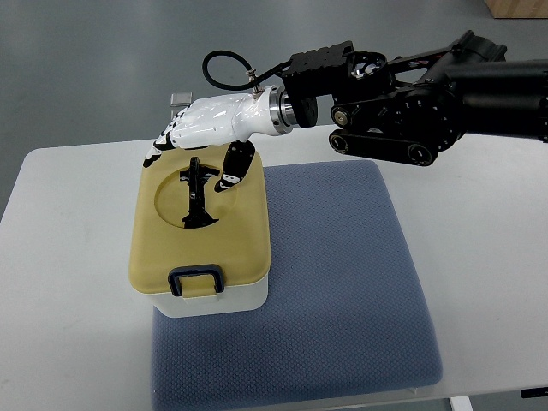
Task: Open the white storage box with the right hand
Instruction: 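Close the right hand's fingers around the black handle on the yellow lid, then lift the yellow lid off the white box with the right hand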
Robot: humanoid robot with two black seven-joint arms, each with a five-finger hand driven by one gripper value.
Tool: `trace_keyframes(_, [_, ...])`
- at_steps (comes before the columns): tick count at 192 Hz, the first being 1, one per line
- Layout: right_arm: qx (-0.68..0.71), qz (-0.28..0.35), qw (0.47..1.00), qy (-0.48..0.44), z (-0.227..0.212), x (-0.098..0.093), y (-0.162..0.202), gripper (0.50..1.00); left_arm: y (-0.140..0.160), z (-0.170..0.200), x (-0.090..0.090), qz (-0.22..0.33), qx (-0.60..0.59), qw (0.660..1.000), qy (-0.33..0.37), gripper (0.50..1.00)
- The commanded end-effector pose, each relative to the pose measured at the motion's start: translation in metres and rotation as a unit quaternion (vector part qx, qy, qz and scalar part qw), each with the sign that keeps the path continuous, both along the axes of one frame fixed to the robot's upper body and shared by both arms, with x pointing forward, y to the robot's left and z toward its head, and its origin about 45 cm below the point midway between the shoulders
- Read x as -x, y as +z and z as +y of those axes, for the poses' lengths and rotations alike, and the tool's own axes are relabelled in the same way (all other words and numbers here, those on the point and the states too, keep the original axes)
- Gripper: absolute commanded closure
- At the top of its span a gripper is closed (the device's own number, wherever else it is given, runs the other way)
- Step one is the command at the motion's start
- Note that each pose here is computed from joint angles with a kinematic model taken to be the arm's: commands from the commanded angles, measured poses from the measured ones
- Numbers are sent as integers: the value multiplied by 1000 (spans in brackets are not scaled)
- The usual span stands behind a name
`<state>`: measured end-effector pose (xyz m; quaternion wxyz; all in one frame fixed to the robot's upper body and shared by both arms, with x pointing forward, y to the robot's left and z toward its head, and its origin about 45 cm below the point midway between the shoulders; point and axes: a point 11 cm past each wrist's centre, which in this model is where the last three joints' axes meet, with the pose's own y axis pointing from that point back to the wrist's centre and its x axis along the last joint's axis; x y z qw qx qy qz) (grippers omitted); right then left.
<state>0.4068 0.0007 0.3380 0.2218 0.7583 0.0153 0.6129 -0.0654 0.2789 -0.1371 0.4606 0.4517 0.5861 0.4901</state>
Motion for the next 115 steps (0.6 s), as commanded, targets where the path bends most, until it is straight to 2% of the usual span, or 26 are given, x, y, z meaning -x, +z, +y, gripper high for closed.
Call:
trace_keyframes(1, [-4, 2, 1000, 1, 2, 1, -5, 734, 0, 1, 0, 0, -1, 1000, 0, 500])
trace_keyframes(13, [-4, 1, 1000, -1, 1, 0, -5, 848, 0, 1, 0, 0, -1, 1000, 0, 500])
trace_keyframes(15, [-4, 1, 1000, -1, 1, 0, -5, 901, 0, 1, 0, 0, -1, 1000, 0, 500])
trace_keyframes(16, [-4, 1, 1000, -1, 1, 0, -5, 901, 0, 1, 0, 0, -1, 1000, 0, 500])
trace_keyframes(18, [-6, 0, 1000, -1, 1, 0, -5, 965, 0, 1, 0, 0, -1, 1000, 0, 500])
trace_keyframes(19, [-6, 0, 1000, -1, 1, 0, -5, 965, 0, 1, 0, 0, -1, 1000, 0, 500])
trace_keyframes(20, [-7, -1, 1000, -1, 1, 0, -5, 997, 0, 2, 0, 0, -3, 1000, -1, 500])
trace_keyframes(65, [-14, -13, 1000, -5, -3, -3, 5, 1000, 0, 1, 0, 0, -1, 1000, 0, 500])
trace_keyframes(115, [-29, -35, 999, -25, -34, -12, 48, 1000, 0, 1, 0, 0, -1, 1000, 0, 500])
